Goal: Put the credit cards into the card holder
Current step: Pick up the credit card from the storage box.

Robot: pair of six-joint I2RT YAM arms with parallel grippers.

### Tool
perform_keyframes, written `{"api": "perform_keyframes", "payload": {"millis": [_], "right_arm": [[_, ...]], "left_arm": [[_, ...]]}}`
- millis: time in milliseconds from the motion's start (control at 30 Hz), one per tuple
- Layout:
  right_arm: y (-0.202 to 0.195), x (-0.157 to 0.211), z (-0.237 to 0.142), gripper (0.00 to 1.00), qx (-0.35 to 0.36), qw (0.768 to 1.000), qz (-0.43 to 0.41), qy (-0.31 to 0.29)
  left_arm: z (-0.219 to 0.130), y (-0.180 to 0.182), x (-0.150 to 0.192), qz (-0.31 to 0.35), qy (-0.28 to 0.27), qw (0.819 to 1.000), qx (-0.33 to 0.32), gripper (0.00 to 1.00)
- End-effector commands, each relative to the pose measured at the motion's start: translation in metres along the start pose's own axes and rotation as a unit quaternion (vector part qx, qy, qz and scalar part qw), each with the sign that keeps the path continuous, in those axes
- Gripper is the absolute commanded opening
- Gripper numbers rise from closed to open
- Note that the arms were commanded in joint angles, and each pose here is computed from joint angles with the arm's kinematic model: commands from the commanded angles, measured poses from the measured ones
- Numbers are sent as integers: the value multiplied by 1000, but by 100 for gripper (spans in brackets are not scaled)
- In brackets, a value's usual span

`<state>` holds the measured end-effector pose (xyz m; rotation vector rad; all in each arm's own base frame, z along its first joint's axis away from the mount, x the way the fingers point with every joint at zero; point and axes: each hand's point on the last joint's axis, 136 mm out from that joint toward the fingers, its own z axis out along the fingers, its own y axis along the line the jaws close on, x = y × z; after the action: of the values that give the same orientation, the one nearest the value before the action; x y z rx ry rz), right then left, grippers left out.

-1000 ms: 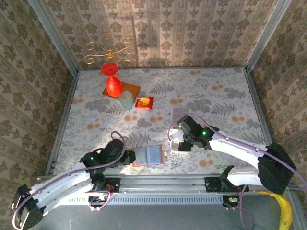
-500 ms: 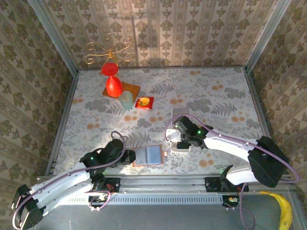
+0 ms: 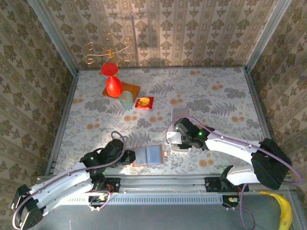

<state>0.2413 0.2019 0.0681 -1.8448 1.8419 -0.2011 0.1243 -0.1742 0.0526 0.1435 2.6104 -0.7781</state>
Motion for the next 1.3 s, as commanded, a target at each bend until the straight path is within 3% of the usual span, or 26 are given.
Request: {"api": "perform_keyframes", "payload": {"millis": [0, 200, 567, 1267], "right_arm": [[-5, 0, -5, 33, 17, 1000, 0, -4], [-7, 0, -9, 27, 26, 1000, 0, -9], [-12, -2, -16, 26, 41, 999, 2, -20], [-8, -11, -46, 5, 26, 997, 31, -59]], "left_arm": [[-2, -7, -5, -3, -6, 1000, 13, 24], [-3, -8, -6, -4, -7, 1000, 15, 24], [-3, -8, -4, -6, -3, 1000, 16, 22], [-4, -11, -4, -5, -2, 1000, 19, 21]]}}
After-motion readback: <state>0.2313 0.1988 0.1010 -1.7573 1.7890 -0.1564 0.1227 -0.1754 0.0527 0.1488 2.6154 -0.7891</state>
